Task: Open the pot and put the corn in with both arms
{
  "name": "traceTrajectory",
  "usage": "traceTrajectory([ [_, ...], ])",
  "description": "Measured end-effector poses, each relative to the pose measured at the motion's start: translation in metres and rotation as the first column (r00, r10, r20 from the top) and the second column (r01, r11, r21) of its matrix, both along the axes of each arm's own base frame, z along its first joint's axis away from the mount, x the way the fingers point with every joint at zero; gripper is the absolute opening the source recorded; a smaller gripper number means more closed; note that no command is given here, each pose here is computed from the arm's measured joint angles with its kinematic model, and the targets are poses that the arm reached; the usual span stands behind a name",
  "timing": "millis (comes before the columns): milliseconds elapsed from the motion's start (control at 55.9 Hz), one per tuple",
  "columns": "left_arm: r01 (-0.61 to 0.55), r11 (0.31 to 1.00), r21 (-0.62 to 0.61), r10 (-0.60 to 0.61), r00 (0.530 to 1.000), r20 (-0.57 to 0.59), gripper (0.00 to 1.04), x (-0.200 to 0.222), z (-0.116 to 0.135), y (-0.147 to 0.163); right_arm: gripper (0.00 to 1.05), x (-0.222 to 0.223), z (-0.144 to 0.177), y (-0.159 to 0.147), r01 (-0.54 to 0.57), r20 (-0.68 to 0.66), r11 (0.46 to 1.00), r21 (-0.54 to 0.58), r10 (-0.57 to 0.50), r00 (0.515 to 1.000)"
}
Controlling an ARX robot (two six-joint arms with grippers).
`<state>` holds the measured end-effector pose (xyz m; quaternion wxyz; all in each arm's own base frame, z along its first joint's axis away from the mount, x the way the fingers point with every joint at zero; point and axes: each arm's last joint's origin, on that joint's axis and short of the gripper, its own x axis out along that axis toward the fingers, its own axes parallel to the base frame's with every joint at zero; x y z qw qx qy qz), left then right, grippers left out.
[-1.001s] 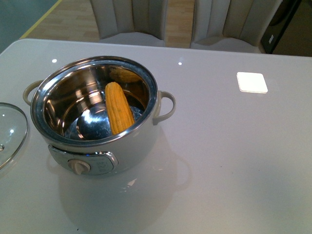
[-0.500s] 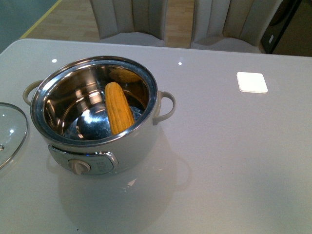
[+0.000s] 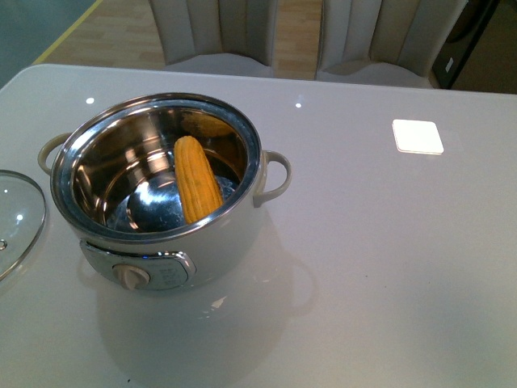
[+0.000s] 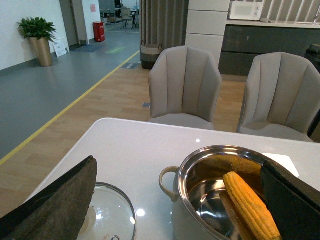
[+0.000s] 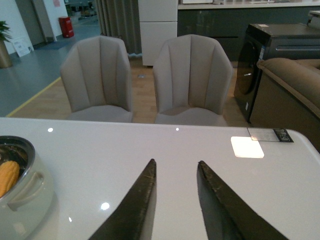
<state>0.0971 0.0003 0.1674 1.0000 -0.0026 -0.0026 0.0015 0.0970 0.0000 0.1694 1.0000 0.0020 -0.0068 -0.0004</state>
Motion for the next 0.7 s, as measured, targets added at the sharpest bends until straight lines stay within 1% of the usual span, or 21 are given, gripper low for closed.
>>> traceTrajectory([
  [71, 0.0, 1.0, 0.0, 0.0, 1.0, 0.0, 0.98, 0.0, 0.0, 0.0, 0.42, 0.0, 0.0, 0.0, 0.0, 0.0, 1.0, 0.0, 0.0, 1.0],
  [143, 0.0, 1.0, 0.0, 0.0, 1.0, 0.0, 0.98, 0.0, 0.0, 0.0, 0.61, 0.0, 0.0, 0.0, 0.0, 0.0, 1.0, 0.0, 0.0, 1.0],
  [214, 0.0, 1.0, 0.0, 0.0, 1.0, 0.0, 0.98, 0.0, 0.0, 0.0, 0.76, 0.0, 0.0, 0.0, 0.0, 0.0, 1.0, 0.0, 0.0, 1.0],
  [304, 0.0, 1.0, 0.0, 0.0, 1.0, 0.0, 0.98, 0.0, 0.0, 0.0, 0.92, 0.0, 0.0, 0.0, 0.0, 0.0, 1.0, 0.0, 0.0, 1.0],
  [340, 0.0, 1.0, 0.0, 0.0, 1.0, 0.0, 0.98, 0.0, 0.0, 0.0, 0.96, 0.0, 0.0, 0.0, 0.0, 0.0, 1.0, 0.0, 0.0, 1.0],
  [357, 0.0, 1.0, 0.0, 0.0, 1.0, 0.0, 0.98, 0.0, 0.0, 0.0, 0.97, 0.0, 0.0, 0.0, 0.0, 0.0, 1.0, 0.0, 0.0, 1.0],
  [429, 0.0, 1.0, 0.0, 0.0, 1.0, 0.0, 0.98, 0.0, 0.0, 0.0, 0.96, 0.0, 0.0, 0.0, 0.0, 0.0, 1.0, 0.0, 0.0, 1.0],
  [697, 0.0, 1.0, 0.0, 0.0, 1.0, 0.0, 0.98, 0.0, 0.0, 0.0, 0.96, 0.0, 0.0, 0.0, 0.0, 0.0, 1.0, 0.0, 0.0, 1.0],
])
